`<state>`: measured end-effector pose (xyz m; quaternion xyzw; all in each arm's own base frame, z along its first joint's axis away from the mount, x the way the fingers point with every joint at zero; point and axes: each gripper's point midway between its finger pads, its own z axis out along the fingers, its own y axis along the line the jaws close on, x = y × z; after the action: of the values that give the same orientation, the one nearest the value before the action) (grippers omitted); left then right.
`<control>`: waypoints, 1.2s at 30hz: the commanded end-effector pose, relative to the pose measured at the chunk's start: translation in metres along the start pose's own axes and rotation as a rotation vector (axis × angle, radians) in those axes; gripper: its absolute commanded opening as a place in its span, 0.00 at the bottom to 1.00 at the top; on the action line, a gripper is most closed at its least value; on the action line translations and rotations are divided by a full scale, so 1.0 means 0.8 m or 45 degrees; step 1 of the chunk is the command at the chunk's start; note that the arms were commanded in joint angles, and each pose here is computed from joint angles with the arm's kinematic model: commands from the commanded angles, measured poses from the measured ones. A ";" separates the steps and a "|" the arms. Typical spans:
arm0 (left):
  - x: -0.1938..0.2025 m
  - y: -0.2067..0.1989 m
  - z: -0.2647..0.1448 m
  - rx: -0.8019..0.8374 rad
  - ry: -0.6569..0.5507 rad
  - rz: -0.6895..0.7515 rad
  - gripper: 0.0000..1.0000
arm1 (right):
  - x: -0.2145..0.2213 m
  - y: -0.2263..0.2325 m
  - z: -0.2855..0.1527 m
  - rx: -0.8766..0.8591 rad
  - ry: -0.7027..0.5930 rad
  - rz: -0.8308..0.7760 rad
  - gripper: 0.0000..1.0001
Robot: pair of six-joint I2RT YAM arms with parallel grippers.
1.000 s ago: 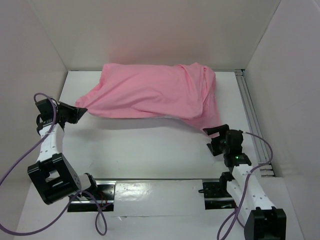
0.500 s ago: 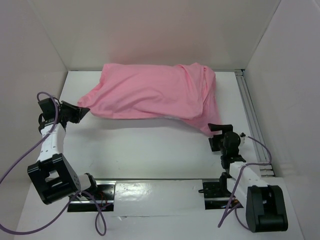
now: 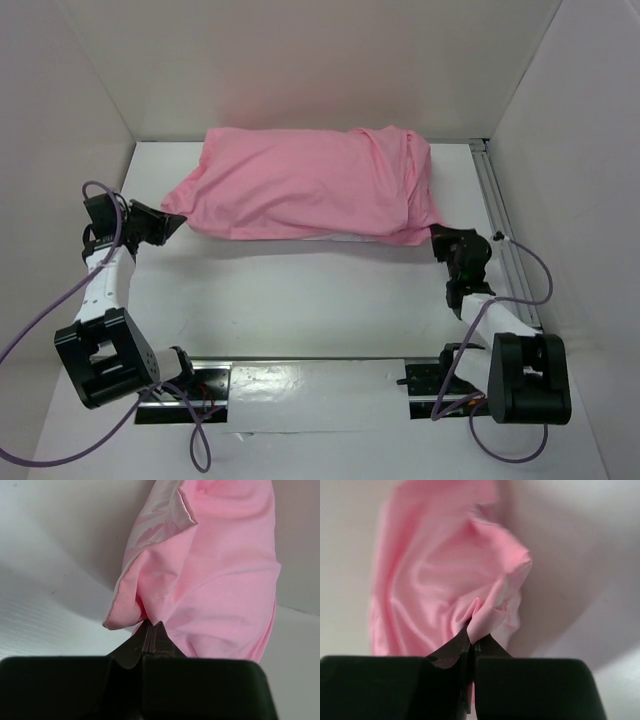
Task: Put the pillow into the pillowcase
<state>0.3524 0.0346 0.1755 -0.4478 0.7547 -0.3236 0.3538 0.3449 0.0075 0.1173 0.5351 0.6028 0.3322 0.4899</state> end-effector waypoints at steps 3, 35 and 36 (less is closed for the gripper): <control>-0.003 -0.055 -0.011 0.134 0.022 0.102 0.00 | -0.052 0.115 -0.011 -0.173 -0.169 -0.198 0.00; -0.142 -0.208 -0.083 0.310 -0.356 0.170 0.00 | -0.141 0.304 -0.012 -0.203 -0.448 -0.965 0.00; -0.152 -0.204 -0.068 0.263 -0.395 0.188 0.09 | -0.132 0.291 0.008 -0.159 -0.382 -0.984 0.01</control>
<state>0.3869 0.0474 0.3732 -0.3666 0.7029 -0.4019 0.4584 0.3839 -0.0321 0.3883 0.2768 0.6417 0.1101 0.7068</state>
